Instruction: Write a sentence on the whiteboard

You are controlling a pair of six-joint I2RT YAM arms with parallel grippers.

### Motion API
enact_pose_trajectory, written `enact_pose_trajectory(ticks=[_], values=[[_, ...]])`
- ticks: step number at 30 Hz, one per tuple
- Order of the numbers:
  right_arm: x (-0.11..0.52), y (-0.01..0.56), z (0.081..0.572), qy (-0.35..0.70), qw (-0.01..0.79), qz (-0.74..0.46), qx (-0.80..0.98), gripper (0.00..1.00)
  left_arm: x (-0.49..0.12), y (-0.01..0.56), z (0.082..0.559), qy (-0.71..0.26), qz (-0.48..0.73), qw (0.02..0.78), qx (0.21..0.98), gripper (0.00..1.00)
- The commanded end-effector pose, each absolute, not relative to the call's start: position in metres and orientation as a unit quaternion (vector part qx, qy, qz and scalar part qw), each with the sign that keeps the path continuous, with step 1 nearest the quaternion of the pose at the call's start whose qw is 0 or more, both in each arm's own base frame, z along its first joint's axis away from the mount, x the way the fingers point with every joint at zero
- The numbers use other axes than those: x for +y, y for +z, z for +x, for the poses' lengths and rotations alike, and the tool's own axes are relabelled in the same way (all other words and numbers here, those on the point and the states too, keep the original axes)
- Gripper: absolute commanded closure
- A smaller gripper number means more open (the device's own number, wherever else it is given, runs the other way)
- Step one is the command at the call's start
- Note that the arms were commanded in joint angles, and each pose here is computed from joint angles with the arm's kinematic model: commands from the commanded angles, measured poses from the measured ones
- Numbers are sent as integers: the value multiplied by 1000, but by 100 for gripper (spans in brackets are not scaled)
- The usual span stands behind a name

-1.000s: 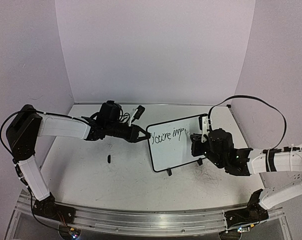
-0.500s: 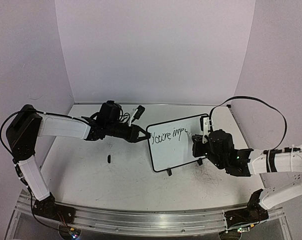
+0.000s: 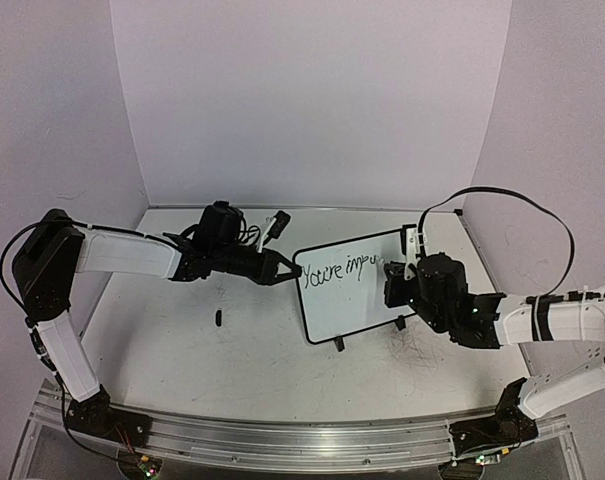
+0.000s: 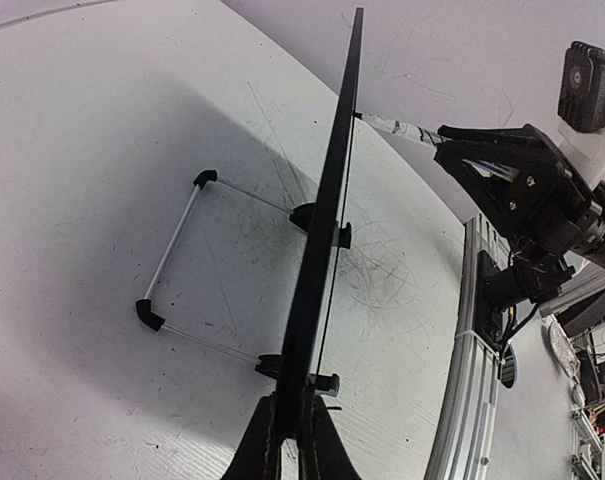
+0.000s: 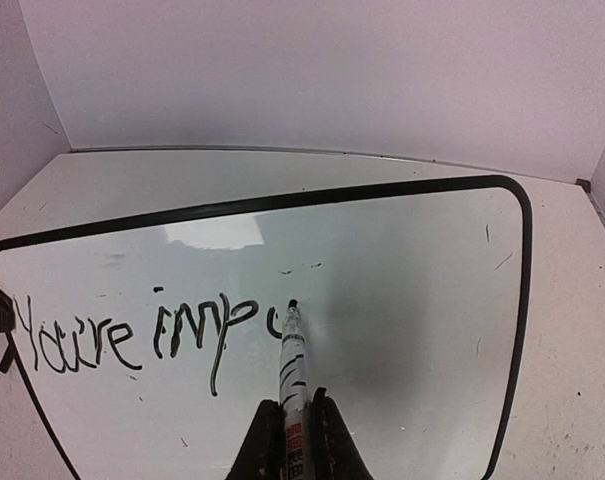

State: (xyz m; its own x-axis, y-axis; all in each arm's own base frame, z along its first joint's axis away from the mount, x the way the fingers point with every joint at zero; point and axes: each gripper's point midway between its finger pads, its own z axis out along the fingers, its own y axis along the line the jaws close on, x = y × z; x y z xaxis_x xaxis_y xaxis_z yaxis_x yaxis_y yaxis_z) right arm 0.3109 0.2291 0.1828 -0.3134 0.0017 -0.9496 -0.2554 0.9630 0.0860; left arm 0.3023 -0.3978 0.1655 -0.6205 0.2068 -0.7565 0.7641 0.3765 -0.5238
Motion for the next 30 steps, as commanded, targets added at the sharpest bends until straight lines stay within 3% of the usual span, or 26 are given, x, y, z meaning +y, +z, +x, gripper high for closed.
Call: enact_pose_trajectory(ticks=[1,30], values=[[236,201,319,122,597,-74,789,100,-389,163,309,-434,311,314,785,100],[223,210,314,134,601,-80,784,100,-389,164,309,-432,312,318,784,100]])
